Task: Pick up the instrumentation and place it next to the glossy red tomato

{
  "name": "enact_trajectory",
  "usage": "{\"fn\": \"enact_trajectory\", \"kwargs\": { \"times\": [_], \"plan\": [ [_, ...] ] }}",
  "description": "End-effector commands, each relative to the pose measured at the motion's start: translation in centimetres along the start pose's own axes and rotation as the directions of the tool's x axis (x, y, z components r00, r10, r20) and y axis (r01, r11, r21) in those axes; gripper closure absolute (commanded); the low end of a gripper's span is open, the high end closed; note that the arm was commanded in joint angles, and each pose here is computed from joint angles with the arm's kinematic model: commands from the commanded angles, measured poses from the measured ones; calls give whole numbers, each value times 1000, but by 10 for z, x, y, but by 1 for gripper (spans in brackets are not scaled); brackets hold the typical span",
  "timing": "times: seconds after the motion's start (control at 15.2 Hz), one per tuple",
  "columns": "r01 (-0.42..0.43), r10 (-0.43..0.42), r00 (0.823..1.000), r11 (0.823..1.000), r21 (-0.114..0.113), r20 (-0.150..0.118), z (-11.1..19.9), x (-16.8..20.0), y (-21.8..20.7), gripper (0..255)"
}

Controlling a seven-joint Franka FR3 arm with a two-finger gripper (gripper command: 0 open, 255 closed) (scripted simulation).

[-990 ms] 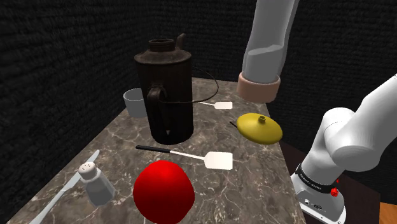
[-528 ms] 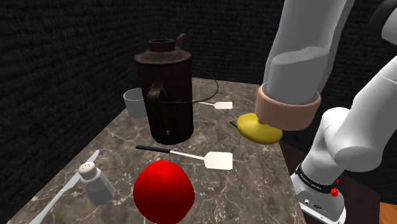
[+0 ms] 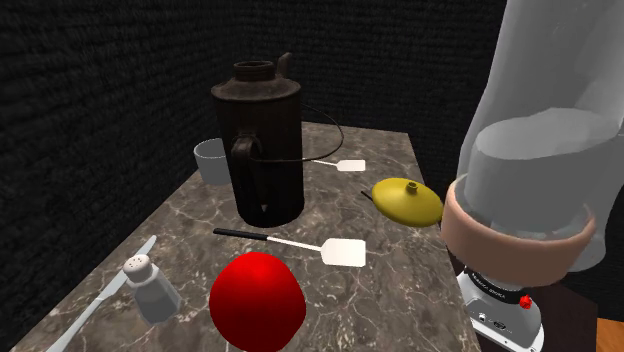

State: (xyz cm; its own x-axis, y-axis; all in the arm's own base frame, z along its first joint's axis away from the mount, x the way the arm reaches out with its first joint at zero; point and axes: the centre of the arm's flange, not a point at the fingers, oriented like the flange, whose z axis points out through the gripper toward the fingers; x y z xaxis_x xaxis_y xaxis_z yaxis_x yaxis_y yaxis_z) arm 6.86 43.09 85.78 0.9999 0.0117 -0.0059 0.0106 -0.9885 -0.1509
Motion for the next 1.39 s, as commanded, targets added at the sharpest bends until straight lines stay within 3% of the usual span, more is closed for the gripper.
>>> {"fn": "enact_trajectory", "kwargs": {
  "times": [0.0, 1.32],
  "plan": [
    [3, -3, 1000, 1000, 3, 11, 13, -2, -1, 255],
    [3, -3, 1000, 1000, 3, 11, 117, -2, 15, 255]
  ]
}}
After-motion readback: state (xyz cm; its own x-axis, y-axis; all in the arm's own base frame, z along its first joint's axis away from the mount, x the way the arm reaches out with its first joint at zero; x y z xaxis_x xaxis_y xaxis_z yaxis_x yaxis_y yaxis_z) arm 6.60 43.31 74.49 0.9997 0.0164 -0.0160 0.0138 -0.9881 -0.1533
